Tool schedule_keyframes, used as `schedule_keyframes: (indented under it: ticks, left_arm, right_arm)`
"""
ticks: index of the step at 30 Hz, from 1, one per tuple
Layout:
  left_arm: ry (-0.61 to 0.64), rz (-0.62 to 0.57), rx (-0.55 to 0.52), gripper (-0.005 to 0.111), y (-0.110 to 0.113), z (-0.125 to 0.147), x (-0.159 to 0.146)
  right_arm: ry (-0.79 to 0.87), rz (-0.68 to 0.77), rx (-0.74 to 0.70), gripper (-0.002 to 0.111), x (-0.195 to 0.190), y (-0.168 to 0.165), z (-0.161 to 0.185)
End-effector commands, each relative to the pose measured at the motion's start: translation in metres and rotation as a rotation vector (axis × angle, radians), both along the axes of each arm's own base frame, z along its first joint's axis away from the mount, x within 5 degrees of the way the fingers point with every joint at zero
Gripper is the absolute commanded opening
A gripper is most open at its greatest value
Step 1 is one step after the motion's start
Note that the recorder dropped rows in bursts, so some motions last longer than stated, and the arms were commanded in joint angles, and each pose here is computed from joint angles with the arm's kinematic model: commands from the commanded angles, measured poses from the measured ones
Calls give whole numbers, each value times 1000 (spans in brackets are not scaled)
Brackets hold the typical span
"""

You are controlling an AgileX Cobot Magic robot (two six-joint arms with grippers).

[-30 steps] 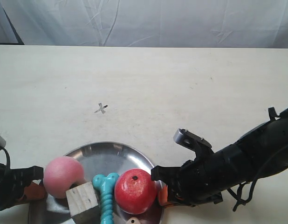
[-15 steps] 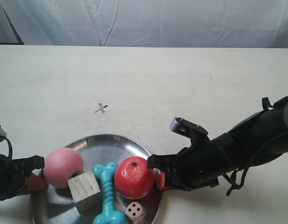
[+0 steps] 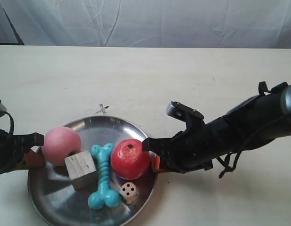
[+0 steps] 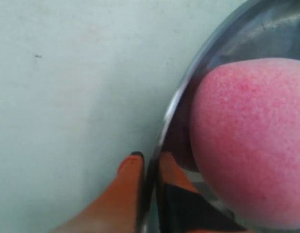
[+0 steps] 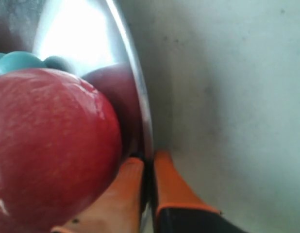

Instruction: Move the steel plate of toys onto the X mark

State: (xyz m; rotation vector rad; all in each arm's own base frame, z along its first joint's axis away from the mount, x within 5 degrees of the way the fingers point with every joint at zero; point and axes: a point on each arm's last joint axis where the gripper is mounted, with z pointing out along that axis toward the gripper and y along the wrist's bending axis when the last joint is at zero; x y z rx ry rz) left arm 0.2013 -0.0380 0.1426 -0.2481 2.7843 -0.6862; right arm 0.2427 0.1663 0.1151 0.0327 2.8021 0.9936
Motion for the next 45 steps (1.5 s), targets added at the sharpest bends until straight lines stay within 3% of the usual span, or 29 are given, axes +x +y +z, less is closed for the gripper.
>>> schedule_keyframes:
  ticks: [1,9,17,27,36,45]
  left_arm:
    - [45,26,-104,0,-9,15,9]
    - [6,51,-45,0,-4,30,43]
    - [15,53,-58,0,-5,25,91]
    - [11,71,-63,0,-5,8,147]
    - [45,24,-47,0,-5,-18,159]
    - [-31,40,-49,0,-5,-17,167]
  right_arm:
    - [-10,95,119,0,7,18,20]
    - [-90,73,141,0,38,24,46]
    - [-136,29,114,0,84,14,70]
    - [-64,60,99,0,137,34,44]
    - [-7,31,37,0,157,32,13]
    - [-24,37,-8,0,159,26,6]
